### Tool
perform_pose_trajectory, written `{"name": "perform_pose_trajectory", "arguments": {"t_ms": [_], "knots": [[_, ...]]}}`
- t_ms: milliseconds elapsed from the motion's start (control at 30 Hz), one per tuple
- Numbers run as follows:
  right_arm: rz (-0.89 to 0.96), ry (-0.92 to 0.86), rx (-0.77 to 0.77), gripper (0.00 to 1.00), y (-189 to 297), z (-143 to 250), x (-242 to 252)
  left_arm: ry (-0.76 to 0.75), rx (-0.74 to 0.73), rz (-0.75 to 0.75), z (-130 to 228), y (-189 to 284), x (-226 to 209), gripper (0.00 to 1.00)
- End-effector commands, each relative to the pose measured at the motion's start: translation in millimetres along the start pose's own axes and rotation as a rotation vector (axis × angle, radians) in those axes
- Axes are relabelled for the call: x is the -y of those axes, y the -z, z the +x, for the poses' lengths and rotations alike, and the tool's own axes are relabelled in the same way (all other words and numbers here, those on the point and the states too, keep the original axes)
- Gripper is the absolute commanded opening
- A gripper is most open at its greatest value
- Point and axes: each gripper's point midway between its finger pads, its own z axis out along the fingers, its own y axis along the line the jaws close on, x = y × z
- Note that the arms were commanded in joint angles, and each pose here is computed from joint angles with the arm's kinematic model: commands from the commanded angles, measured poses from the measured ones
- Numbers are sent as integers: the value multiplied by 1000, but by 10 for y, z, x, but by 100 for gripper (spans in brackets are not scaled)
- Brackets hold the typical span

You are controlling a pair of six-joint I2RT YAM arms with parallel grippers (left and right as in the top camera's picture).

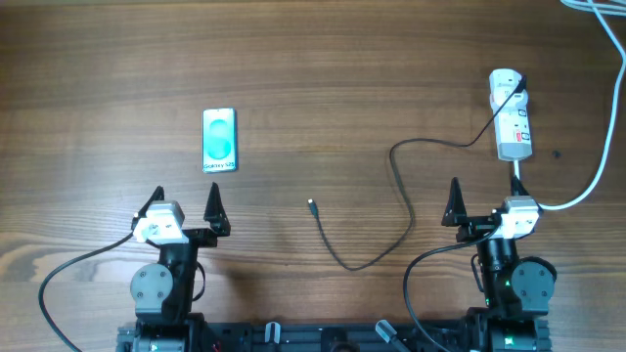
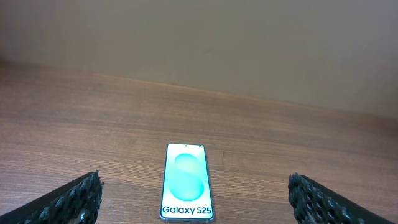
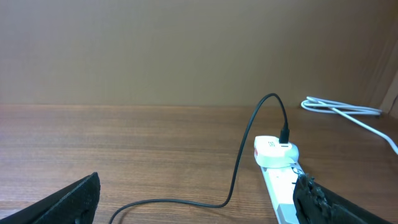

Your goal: Plug charger to phone and switch on socket

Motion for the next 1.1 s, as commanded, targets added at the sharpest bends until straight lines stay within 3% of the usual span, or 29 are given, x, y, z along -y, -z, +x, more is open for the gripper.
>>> {"name": "perform_pose_trajectory", "arguments": {"t_ms": [0,1067], "knots": [[8,-10,9,100,4,-17,11,-16,2,1,7,1,4,100],[8,-10,9,100,4,-17,11,-15,45,9,-97,3,24,100]]}}
